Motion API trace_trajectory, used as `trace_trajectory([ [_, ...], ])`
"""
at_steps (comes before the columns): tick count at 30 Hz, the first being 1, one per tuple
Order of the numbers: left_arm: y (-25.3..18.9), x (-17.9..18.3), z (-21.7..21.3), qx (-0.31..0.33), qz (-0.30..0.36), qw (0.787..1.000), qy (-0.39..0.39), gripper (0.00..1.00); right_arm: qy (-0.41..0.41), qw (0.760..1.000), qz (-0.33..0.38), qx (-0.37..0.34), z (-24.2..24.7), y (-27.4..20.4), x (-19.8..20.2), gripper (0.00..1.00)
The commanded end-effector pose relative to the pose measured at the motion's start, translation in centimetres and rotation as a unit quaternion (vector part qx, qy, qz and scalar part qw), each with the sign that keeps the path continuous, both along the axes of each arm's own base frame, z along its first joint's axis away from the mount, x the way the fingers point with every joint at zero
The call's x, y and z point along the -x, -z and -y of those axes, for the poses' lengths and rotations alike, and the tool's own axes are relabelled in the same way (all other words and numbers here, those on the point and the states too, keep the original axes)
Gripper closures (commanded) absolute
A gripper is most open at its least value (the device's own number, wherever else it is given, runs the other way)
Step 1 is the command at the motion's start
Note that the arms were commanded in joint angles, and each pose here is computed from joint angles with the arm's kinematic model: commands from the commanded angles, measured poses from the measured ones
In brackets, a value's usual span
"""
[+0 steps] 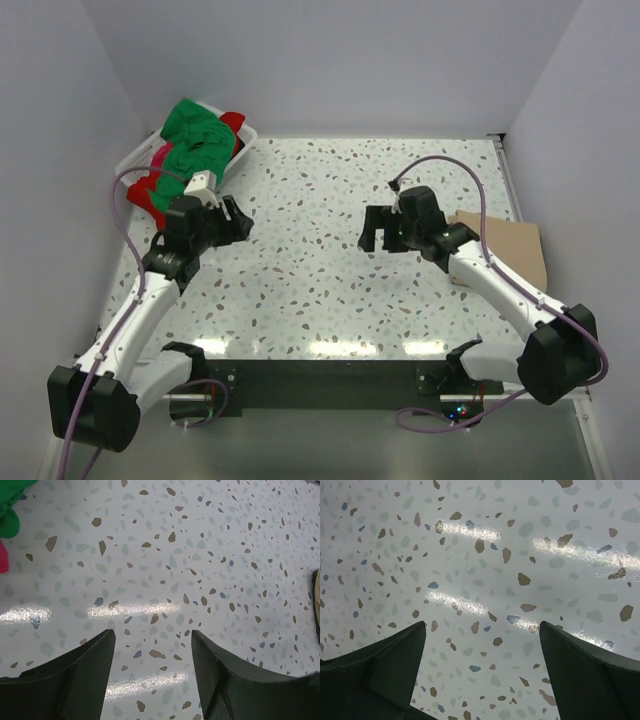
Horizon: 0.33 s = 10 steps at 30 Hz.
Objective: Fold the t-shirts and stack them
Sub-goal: Reset both grippers
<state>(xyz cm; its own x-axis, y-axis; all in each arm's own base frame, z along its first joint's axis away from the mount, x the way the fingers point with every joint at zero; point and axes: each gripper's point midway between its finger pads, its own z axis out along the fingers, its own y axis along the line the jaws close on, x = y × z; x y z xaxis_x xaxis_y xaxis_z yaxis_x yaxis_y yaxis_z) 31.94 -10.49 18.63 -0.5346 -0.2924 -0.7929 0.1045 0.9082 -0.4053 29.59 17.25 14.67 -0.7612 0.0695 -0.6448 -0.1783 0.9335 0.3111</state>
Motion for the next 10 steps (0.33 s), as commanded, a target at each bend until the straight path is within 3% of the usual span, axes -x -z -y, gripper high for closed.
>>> trace_trajectory([
  [1, 0.8, 0.7, -2.0, -0.012, -0.016, 0.998, -0.057, 0.33, -0.023, 0.998, 0.033, -0.042, -2.8, -1.8, -0.8, 0.02],
  [10, -0.5, 1.6, -2.5, -0.017, -0.014, 0.998, -0.063, 0.31, -0.057, 0.998, 0.026, -0.017, -2.5, -1.9, 0.4, 0.01],
])
